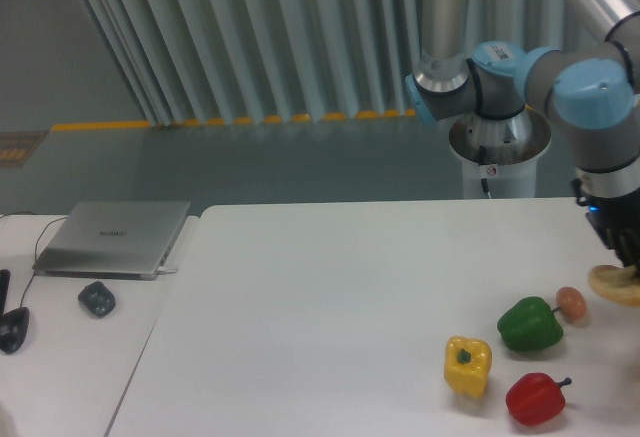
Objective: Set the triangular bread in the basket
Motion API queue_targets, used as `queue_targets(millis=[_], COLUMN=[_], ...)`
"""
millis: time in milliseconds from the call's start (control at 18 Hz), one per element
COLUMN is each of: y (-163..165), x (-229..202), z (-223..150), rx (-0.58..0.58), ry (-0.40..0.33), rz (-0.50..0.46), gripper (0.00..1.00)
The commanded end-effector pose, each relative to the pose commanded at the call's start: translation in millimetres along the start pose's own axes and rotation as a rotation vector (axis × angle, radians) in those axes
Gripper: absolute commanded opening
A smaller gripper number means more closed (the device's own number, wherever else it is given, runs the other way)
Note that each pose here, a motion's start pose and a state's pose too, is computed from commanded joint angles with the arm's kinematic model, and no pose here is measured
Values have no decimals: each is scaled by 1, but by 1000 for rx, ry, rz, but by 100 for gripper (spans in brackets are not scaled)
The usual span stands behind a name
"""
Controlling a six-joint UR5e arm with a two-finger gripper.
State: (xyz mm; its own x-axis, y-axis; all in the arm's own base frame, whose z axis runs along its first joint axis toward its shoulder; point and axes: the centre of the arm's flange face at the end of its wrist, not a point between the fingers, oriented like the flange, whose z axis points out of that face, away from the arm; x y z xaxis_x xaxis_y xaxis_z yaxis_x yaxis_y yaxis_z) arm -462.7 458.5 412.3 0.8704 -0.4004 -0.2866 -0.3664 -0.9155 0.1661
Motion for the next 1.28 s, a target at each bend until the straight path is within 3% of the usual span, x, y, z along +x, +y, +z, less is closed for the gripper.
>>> queue_targets(millis=[278, 556, 1000, 1278], y=[48, 48, 74, 85], x=[-20, -37, -68, -68], z=[17, 31, 60, 83], rx=[22, 38, 26, 15], ry=[5, -62, -89, -61], rz=[-117, -146, -190, -215], gripper=[15, 15, 17, 41])
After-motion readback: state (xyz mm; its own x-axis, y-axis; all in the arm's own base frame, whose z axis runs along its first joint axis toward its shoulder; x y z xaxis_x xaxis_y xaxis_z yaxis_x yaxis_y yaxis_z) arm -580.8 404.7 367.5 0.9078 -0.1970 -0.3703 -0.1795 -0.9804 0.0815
